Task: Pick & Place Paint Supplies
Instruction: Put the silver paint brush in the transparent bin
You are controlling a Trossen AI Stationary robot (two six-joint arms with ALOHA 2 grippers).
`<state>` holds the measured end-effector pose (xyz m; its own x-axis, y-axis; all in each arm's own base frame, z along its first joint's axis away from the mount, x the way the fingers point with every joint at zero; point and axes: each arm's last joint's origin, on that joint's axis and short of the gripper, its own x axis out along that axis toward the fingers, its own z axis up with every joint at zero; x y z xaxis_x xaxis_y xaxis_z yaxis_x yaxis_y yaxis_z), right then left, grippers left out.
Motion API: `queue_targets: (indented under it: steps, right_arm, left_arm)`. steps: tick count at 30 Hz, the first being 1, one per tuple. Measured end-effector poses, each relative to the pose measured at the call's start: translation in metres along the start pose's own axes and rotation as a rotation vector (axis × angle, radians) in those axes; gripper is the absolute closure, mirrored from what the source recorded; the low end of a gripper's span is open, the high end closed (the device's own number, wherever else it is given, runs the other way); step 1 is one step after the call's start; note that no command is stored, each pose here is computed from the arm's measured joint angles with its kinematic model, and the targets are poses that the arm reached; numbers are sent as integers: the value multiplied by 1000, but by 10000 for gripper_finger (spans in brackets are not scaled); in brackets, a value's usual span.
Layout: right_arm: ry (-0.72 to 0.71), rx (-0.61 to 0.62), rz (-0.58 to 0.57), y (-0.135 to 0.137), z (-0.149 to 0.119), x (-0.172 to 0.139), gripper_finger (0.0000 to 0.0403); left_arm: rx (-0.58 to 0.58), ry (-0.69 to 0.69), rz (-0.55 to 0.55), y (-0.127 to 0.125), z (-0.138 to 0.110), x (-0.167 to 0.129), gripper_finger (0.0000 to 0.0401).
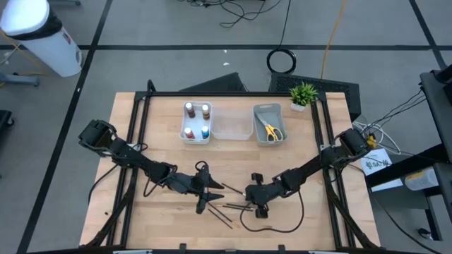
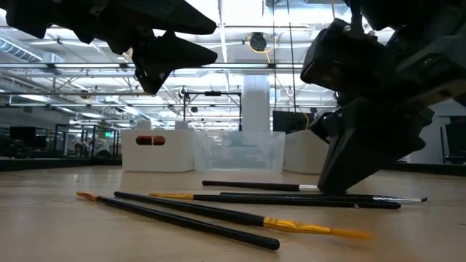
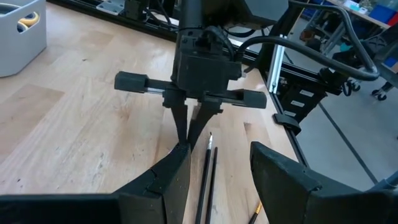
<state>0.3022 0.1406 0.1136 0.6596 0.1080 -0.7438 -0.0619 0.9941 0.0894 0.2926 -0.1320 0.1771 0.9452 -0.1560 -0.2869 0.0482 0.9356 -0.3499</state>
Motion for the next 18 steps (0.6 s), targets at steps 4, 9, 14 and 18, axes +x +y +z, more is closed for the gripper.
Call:
queue_targets:
  steps: [4,9,14,18]
  right_arm:
    - [-26,-23,-93,-3,0,-1,403]
    - [-32,-61,-87,-1,1,-2,403]
    - [-82,-73,-85,1,9,-12,403]
    - [-129,-91,-140,-1,16,-18,403]
  left_arm:
    - [0,1,1,0,0,0,226]
    - [0,1,1,0,0,0,226]
    - [1,2,1,0,0,0,226]
    - [0,2,1,0,0,0,226]
